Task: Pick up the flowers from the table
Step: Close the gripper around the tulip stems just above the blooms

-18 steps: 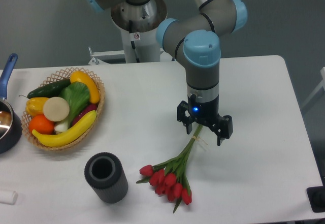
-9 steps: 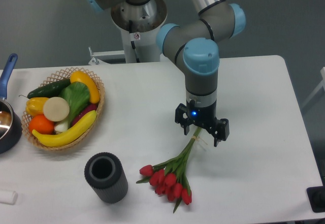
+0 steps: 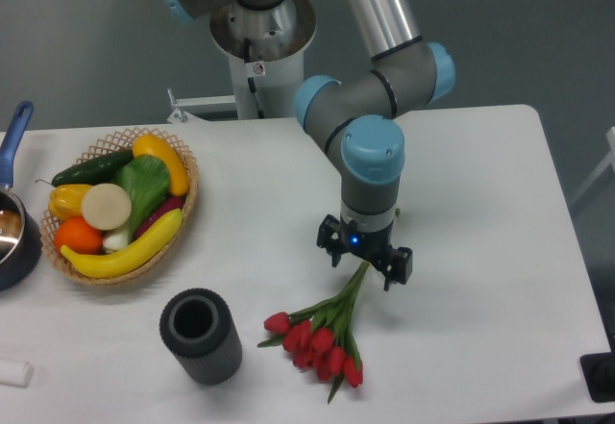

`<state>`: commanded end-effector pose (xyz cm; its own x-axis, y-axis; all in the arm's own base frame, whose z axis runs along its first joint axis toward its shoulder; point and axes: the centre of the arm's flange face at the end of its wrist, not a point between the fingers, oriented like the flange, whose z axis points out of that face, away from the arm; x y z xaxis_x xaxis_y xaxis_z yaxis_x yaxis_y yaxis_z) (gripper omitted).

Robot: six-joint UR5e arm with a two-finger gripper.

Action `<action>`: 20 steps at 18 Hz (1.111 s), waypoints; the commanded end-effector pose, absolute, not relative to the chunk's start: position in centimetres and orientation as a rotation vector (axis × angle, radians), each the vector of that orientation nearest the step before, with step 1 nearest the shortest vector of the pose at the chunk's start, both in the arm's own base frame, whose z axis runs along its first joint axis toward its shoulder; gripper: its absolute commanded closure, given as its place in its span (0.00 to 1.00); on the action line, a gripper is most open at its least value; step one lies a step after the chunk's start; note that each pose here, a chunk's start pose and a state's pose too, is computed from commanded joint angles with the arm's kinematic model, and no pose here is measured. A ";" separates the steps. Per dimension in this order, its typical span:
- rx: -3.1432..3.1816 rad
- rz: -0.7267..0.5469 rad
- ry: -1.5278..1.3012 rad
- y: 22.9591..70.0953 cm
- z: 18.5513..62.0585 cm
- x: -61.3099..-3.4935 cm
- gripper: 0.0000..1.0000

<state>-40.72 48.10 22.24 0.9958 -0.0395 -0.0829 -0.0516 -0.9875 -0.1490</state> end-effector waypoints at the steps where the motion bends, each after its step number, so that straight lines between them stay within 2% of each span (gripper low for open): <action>1: -2.989 0.113 0.071 48.1 22.0 -40.7 0.00; 14: -3.009 0.072 0.076 48.5 19.2 -41.1 0.00; 15: -3.011 0.069 0.076 48.6 18.9 -41.3 0.03; 18: -3.010 0.071 0.076 48.6 18.9 -41.4 0.20; 20: -3.010 0.071 0.076 48.6 19.0 -41.4 0.39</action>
<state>-41.37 48.61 18.96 0.9976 -0.0472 -0.0501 -0.0532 -0.9904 -0.1279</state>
